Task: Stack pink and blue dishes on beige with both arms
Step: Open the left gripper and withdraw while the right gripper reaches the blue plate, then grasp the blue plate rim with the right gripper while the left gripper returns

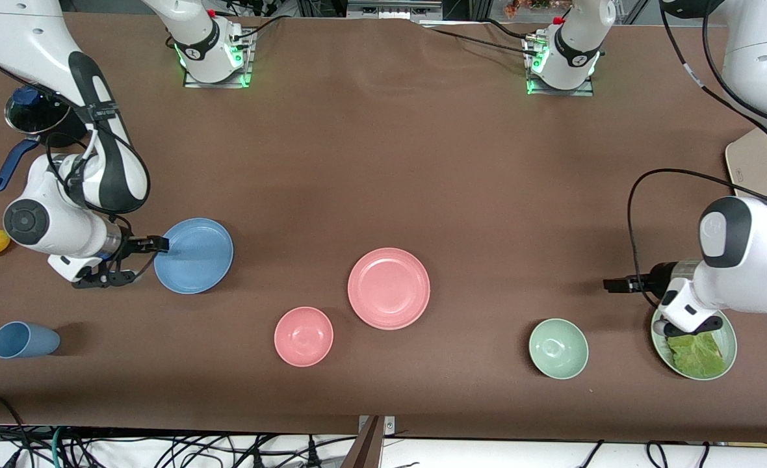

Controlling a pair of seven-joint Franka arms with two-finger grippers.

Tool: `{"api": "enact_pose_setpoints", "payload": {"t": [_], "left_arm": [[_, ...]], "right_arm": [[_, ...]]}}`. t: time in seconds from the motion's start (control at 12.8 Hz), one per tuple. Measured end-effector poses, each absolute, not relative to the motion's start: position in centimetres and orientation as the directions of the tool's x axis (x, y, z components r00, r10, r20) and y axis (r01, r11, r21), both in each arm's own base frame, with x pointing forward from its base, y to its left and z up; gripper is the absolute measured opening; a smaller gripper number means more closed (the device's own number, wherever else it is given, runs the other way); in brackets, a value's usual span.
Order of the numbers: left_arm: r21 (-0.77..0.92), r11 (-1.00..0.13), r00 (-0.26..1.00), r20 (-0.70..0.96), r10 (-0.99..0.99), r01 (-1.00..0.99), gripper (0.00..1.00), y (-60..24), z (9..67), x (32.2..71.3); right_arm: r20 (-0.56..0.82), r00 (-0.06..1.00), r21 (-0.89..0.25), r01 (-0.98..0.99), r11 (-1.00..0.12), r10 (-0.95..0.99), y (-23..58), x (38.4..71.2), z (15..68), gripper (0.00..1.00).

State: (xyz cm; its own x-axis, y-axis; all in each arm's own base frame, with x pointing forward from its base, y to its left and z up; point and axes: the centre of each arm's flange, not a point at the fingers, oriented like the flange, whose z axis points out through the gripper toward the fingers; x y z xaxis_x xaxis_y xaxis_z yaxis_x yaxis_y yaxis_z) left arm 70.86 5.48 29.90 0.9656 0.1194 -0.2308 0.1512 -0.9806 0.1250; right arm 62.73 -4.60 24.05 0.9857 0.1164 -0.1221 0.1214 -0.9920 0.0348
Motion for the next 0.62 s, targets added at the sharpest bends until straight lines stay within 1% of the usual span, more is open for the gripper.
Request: {"api": "enact_pose_setpoints", "payload": {"t": [0.23, 0.31, 0.39, 0.47, 0.55, 0.62], "left_arm": [[0.137, -0.983, 0.97, -0.23, 0.084, 0.118, 1.0, 8.3, 30.0, 70.4], [0.135, -0.984, 0.968, -0.24, 0.079, 0.114, 1.0, 8.7, 30.6, 70.2], [0.122, -0.987, 0.965, -0.251, 0.071, 0.104, 1.0, 8.9, 32.0, 69.8], [0.102, -0.991, 0.963, -0.261, 0.062, 0.092, 1.0, 8.9, 34.1, 69.3], [0.088, -0.993, 0.961, -0.272, 0.054, 0.081, 1.0, 8.6, 36.6, 68.6], [0.08, -0.994, 0.959, -0.28, 0.046, 0.071, 1.0, 8.1, 38.9, 68.0]], "right_arm": [[-0.114, 0.99, 0.005, 0.087, -0.996, 0.085, -6.3, 61.0, 21.4, 0.97], [-0.115, 0.99, -0.002, 0.082, -0.997, 0.081, -6.1, 60.8, 21.1, 0.93], [-0.116, 0.99, -0.008, 0.08, -0.997, 0.081, -5.9, 60.8, 20.9, 0.93], [-0.115, 0.99, -0.012, 0.081, -0.997, 0.082, -5.6, 60.8, 20.8, 0.88], [-0.115, 0.99, -0.015, 0.083, -0.996, 0.084, -5.4, 60.8, 20.7, 0.87], [-0.115, 0.99, -0.016, 0.085, -0.996, 0.086, -5.3, 60.8, 20.7, 0.77]]}}
